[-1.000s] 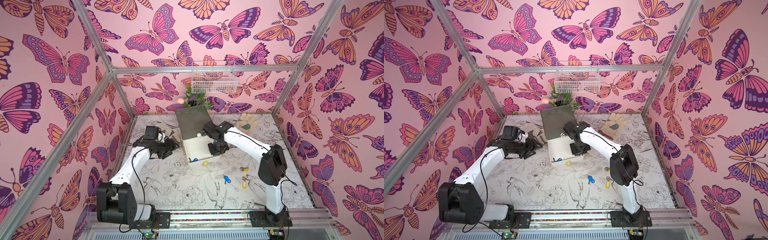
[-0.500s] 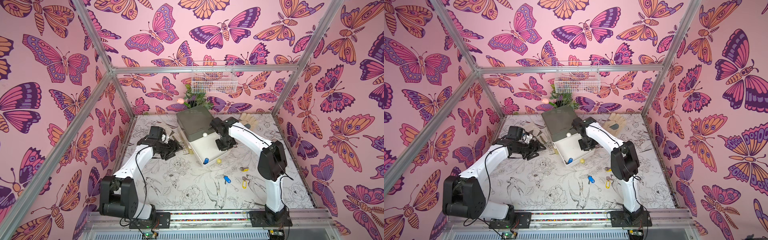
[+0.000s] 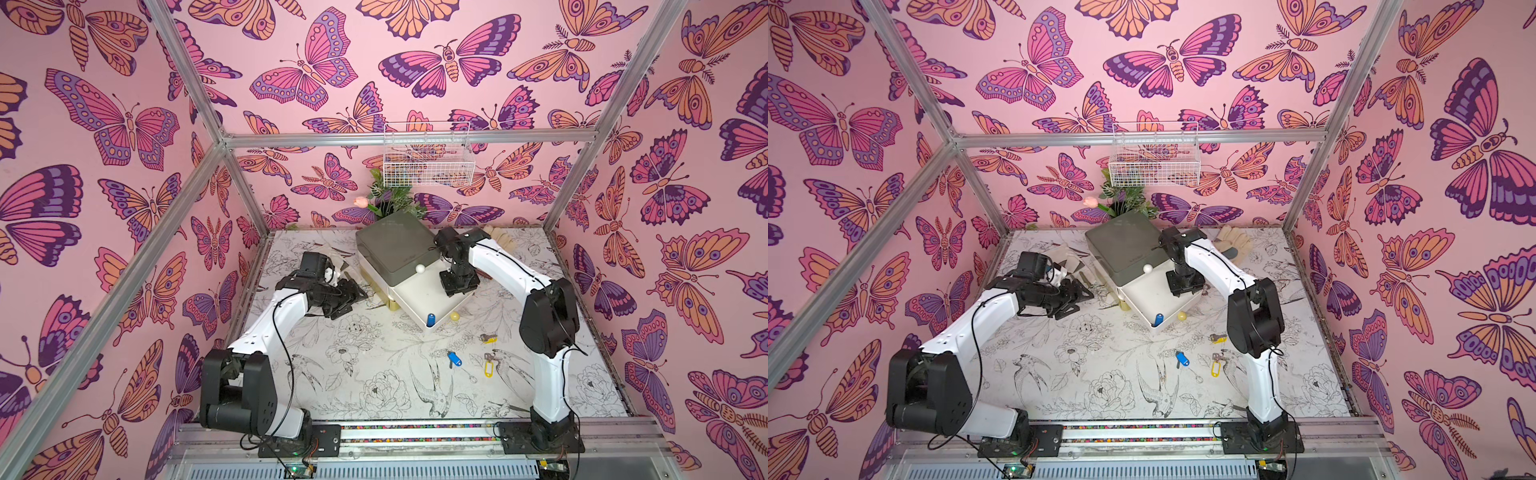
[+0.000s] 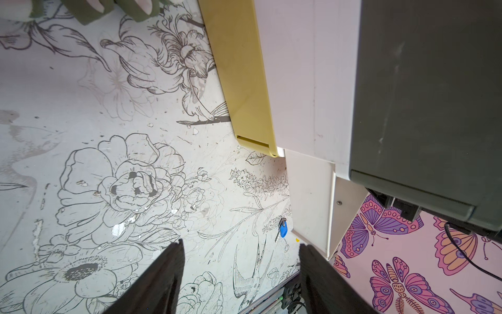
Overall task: Take the keys out of the drawer
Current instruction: Adjust the storage box at the center of the board.
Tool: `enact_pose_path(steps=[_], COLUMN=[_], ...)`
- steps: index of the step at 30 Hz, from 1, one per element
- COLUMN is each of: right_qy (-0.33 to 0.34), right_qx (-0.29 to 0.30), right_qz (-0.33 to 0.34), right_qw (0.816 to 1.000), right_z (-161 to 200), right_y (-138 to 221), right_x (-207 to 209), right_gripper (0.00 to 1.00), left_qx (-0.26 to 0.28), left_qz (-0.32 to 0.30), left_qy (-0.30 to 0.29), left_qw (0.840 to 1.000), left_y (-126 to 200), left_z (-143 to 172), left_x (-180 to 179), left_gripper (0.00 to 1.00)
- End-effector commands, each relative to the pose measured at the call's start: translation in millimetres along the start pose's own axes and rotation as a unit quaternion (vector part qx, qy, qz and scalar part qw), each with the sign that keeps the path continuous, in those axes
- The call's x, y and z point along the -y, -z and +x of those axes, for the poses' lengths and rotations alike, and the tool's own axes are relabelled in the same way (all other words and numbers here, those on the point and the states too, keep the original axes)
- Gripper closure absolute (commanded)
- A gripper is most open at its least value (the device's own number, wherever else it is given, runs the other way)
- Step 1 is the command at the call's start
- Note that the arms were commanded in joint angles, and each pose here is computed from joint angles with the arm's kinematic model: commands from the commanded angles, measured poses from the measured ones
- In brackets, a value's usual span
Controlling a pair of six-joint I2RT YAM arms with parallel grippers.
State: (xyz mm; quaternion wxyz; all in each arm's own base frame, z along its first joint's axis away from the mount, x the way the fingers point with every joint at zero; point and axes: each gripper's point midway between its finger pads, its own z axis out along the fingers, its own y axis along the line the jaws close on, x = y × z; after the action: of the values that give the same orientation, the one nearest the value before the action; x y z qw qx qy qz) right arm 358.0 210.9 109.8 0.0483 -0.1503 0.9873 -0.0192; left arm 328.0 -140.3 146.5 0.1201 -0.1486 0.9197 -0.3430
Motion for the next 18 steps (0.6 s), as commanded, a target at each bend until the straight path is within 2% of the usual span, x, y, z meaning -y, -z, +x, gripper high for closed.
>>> enact_pose_path(steps=[1, 4, 9, 18], right_qy=[0.047, 0.052, 0.099, 0.157], right_qx=[0.022, -0.001, -0.017, -0.040], right_qz=[-0.058, -0.056, -0.054, -0.038], right_qw=[0.997, 0.997, 0.993, 0.986], right_z=[5.7, 20.9, 38.6, 56.0], right_y=[20.2, 20.4, 25.0, 2.7], right_x=[-37.8, -36.0, -43.5, -55.9], right_gripper=[0.37, 0.29, 0.06, 0.04], left_qx=[-0.013, -0.012, -0.017, -0.016], left_qz=[0.008, 0.011, 0.010, 0.014], left_qy=[-0.008, -0.013, -0.011, -0.002], left_qw=[1.000, 1.000, 1.000, 1.000], left_y=[-6.9, -6.8, -8.6, -7.4], left_z=[4.1, 6.3, 13.1, 10.5], left_x=[-0.7, -1.3, -7.3, -8.8], left_gripper=[0.27, 0.26, 0.26, 0.25])
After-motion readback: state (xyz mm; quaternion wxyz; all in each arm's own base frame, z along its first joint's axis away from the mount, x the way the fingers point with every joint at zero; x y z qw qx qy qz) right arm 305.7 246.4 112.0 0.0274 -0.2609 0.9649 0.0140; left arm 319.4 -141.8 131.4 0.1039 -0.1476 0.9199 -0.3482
